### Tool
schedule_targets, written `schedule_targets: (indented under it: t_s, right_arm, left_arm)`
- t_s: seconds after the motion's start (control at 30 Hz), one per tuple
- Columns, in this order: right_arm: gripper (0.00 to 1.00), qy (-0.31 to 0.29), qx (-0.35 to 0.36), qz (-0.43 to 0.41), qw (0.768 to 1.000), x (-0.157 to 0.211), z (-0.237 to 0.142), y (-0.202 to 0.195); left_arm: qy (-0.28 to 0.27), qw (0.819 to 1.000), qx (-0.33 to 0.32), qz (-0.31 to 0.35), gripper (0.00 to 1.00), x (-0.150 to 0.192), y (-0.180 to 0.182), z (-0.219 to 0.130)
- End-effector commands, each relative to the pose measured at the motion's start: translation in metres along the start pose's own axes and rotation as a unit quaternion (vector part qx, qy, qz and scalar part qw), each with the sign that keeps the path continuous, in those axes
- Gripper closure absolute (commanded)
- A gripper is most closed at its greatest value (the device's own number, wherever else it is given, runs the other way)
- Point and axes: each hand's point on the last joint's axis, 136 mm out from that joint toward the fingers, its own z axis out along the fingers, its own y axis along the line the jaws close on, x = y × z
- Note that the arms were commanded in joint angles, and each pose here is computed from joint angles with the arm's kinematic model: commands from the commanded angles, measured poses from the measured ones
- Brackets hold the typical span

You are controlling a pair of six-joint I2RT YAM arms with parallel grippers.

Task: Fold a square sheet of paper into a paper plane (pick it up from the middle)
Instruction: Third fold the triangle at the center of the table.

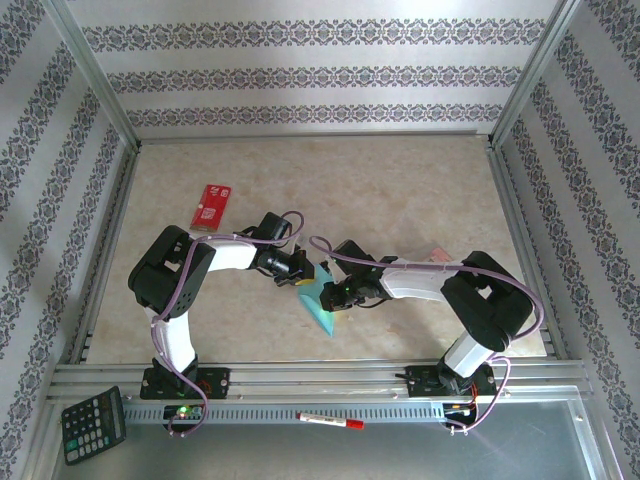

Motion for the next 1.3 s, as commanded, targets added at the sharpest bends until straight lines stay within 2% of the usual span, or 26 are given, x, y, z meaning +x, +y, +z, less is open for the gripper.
schedule_targets:
  t_s: [0.0, 0.4, 0.6, 0.73, 0.87, 1.0, 1.13, 1.27]
  right_arm:
    - [0.95, 0.008, 0.024, 0.003, 1.000, 0.009, 0.004, -0.017]
    - [0.98, 0.024, 0.052, 0.017, 0.998, 0.025, 0.007, -0.034]
    - [1.00, 0.030, 0.066, 0.025, 0.997, 0.033, 0.005, -0.041]
    - [1.00, 0.034, 0.076, 0.032, 0.996, 0.038, 0.005, -0.047]
    - [1.00, 0.029, 0.086, 0.039, 0.995, 0.036, 0.004, -0.051]
    - [1.00, 0.018, 0.087, 0.041, 0.995, 0.027, 0.004, -0.049]
    - [1.00, 0.008, 0.086, 0.043, 0.995, 0.013, 0.004, -0.047]
    - [1.00, -0.002, 0.083, 0.044, 0.996, -0.001, 0.005, -0.045]
  left_arm:
    - [0.028, 0.999, -0.031, -0.014, 0.91, 0.016, 0.018, 0.009]
    - [0.025, 0.999, -0.028, -0.012, 0.89, 0.015, 0.014, 0.008]
    - [0.013, 1.000, -0.017, -0.003, 0.84, 0.005, -0.002, 0.001]
    - [0.001, 1.000, -0.008, 0.011, 0.77, -0.004, -0.020, -0.007]
    - [-0.022, 0.999, 0.006, 0.027, 0.70, -0.017, -0.041, -0.024]
    - [-0.063, 0.998, -0.002, 0.029, 0.68, -0.031, -0.043, -0.051]
    - [-0.108, 0.994, -0.031, 0.010, 0.71, -0.032, -0.021, -0.080]
    - [-0.122, 0.992, -0.036, -0.004, 0.76, -0.014, -0.012, -0.092]
